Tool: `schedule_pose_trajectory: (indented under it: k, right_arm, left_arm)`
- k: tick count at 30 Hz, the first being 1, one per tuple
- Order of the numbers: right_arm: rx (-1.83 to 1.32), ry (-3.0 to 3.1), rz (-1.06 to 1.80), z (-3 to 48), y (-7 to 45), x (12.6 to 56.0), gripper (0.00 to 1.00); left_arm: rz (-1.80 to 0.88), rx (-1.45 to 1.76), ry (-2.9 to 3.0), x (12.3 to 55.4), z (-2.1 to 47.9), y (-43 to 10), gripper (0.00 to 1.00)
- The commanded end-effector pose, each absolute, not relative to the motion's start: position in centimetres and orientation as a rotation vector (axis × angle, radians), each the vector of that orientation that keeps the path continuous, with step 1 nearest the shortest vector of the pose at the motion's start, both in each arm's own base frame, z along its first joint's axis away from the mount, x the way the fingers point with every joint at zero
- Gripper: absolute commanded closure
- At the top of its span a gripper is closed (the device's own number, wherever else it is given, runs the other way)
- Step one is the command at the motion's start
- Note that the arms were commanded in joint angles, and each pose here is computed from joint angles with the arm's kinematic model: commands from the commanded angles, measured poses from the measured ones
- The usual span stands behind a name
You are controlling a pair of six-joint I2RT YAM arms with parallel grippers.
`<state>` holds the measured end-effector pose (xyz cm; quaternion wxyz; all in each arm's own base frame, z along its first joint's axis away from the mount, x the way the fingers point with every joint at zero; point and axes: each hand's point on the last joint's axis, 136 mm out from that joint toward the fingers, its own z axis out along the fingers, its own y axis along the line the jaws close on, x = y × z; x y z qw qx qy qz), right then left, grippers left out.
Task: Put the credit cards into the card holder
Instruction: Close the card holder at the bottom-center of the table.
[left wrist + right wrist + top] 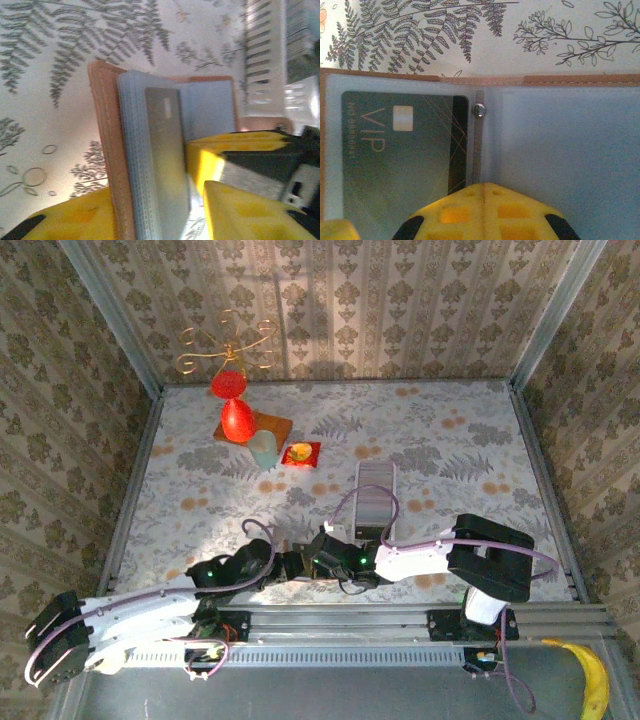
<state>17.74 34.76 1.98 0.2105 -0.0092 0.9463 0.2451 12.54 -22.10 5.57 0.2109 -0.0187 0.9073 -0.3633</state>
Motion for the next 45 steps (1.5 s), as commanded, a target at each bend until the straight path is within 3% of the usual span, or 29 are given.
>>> schedule_pose_trajectory:
  k: [1,8,11,20,31,37,45]
  right_arm:
    - [-0.025,2.662,0.637,1.1,33.6,16.9,1.0]
    - [-0.068,2.583,0.709,4.2,34.6,17.3,1.0]
    - [-0.083,2.559,0.696,5.5,34.4,17.5,0.88]
    - [-0.046,2.535,0.484,7.1,29.5,17.9,0.68]
    - [-0.031,2.515,0.54,7.5,29.3,17.7,0.65]
    - [-0.061,2.537,0.557,6.5,30.6,17.6,0.66]
    - [-0.056,2.551,0.532,6.0,30.7,17.8,0.82]
  left_arm:
    - [-1.056,-0.069,2.508,12.3,6.1,-22.3,0.6]
    - [-0.877,-0.091,2.57,12.1,4.7,-19.5,0.92]
    - [-0.79,-0.08,2.587,12.0,4.6,-18.2,1.0]
    - [-0.665,0.005,2.611,11.4,5.1,-15.7,1.0]
    - [-0.642,0.044,2.626,11.3,5.6,-15.6,1.0]
    - [-0.669,0.052,2.626,11.3,5.8,-16.2,1.0]
    - [-0.68,0.054,2.627,11.3,5.9,-16.5,1.0]
